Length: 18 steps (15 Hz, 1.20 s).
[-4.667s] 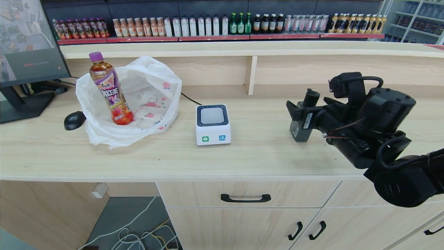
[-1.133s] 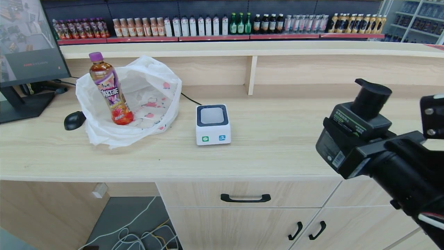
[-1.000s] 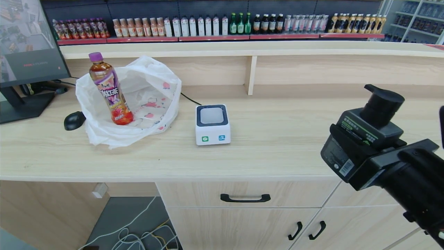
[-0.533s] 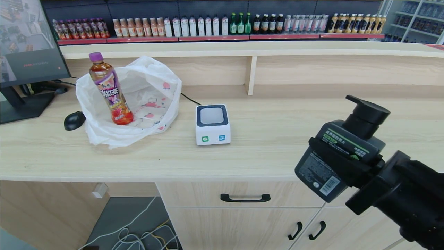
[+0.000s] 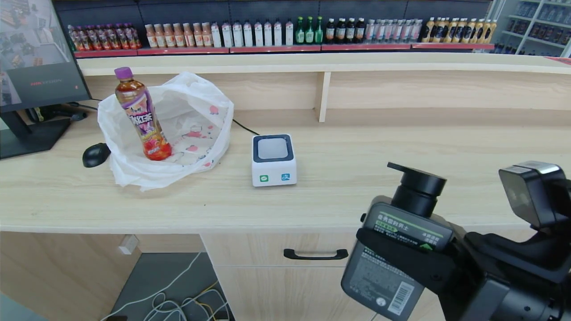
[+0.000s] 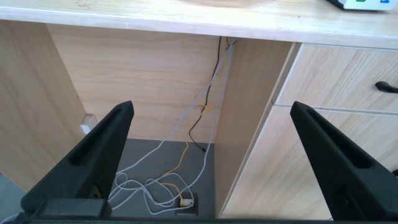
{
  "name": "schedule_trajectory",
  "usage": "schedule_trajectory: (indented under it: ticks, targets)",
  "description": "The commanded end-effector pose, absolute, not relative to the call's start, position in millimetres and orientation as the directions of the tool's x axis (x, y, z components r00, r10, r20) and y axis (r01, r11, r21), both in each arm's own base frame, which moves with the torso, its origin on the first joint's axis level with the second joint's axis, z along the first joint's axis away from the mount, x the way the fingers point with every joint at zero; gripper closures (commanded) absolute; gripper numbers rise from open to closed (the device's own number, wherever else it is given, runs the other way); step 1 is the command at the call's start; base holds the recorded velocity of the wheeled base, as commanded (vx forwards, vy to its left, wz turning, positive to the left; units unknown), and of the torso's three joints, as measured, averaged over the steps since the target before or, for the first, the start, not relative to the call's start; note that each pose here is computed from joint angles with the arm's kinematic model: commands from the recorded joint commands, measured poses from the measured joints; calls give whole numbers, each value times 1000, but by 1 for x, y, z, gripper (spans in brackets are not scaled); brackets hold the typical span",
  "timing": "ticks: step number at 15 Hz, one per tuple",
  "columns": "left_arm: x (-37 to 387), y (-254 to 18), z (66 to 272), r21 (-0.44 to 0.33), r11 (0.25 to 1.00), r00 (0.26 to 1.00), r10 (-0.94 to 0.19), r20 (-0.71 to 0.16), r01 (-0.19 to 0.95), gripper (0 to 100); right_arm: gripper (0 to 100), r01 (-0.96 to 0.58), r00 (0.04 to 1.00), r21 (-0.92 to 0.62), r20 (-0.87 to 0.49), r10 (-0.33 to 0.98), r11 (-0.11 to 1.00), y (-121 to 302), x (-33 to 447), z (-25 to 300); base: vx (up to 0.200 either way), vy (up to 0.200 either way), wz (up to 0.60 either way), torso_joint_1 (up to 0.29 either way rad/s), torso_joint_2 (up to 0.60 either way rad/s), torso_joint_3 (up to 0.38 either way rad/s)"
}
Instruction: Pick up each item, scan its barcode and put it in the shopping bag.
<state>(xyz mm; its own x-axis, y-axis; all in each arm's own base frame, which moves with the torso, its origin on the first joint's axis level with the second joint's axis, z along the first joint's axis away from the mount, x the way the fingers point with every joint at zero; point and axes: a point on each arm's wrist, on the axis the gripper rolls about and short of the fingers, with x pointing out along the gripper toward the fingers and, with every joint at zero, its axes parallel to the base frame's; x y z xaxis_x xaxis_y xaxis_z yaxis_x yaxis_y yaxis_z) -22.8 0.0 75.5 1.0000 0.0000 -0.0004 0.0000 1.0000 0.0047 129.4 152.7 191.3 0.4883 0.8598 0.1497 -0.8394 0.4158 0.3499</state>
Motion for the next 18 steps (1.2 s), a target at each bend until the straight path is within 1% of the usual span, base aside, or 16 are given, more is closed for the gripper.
schedule_trajectory:
  ticks: [1, 2, 3, 4, 5, 6, 8, 9, 12, 15, 18]
  targets:
    - [-23, 0, 75, 5, 1000, 1000, 0, 0, 0, 0, 100, -866, 395, 382, 128, 910, 323, 162, 132, 183, 0, 0, 0, 0, 0, 0]
    - [-23, 0, 75, 5, 1000, 1000, 0, 0, 0, 0, 100, -884, 331, 396, 158, 930, 247, 166, 133, 184, 0, 0, 0, 0, 0, 0]
    - [-23, 0, 75, 5, 1000, 1000, 0, 0, 0, 0, 100, -895, 290, 400, 185, 939, 198, 170, 136, 184, 0, 0, 0, 0, 0, 0]
    - [-23, 0, 75, 5, 1000, 1000, 0, 0, 0, 0, 100, -900, 270, 401, 212, 939, 168, 176, 140, 181, 0, 0, 0, 0, 0, 0]
    - [-23, 0, 75, 5, 1000, 1000, 0, 0, 0, 0, 100, -901, 261, 408, 236, 936, 149, 184, 147, 176, 0, 0, 0, 0, 0, 0]
    - [-23, 0, 75, 5, 1000, 1000, 0, 0, 0, 0, 100, -891, 264, 428, 218, 940, 151, 191, 153, 171, 0, 0, 0, 0, 0, 0]
    - [-23, 0, 75, 5, 1000, 1000, 0, 0, 0, 0, 100, -884, 241, 453, 239, 941, 112, 194, 153, 176, 0, 0, 0, 0, 0, 0]
    - [-23, 0, 75, 5, 1000, 1000, 0, 0, 0, 0, 100, -881, 202, 468, 249, 947, 65, 197, 152, 180, 0, 0, 0, 0, 0, 0]
    - [-23, 0, 75, 5, 1000, 1000, 0, 0, 0, 0, 100, -879, 190, 474, 260, 947, 46, 199, 153, 183, 0, 0, 0, 0, 0, 0]
    - [-23, 0, 75, 5, 1000, 1000, 0, 0, 0, 0, 100, -867, 114, 494, 322, 940, -64, 210, 142, 200, 0, 0, 0, 0, 0, 0]
    - [-23, 0, 75, 5, 1000, 1000, -2, 0, 2, 0, 100, -856, 109, 510, 341, 934, -86, 208, 141, 206, 0, 0, 0, 0, 0, 0]
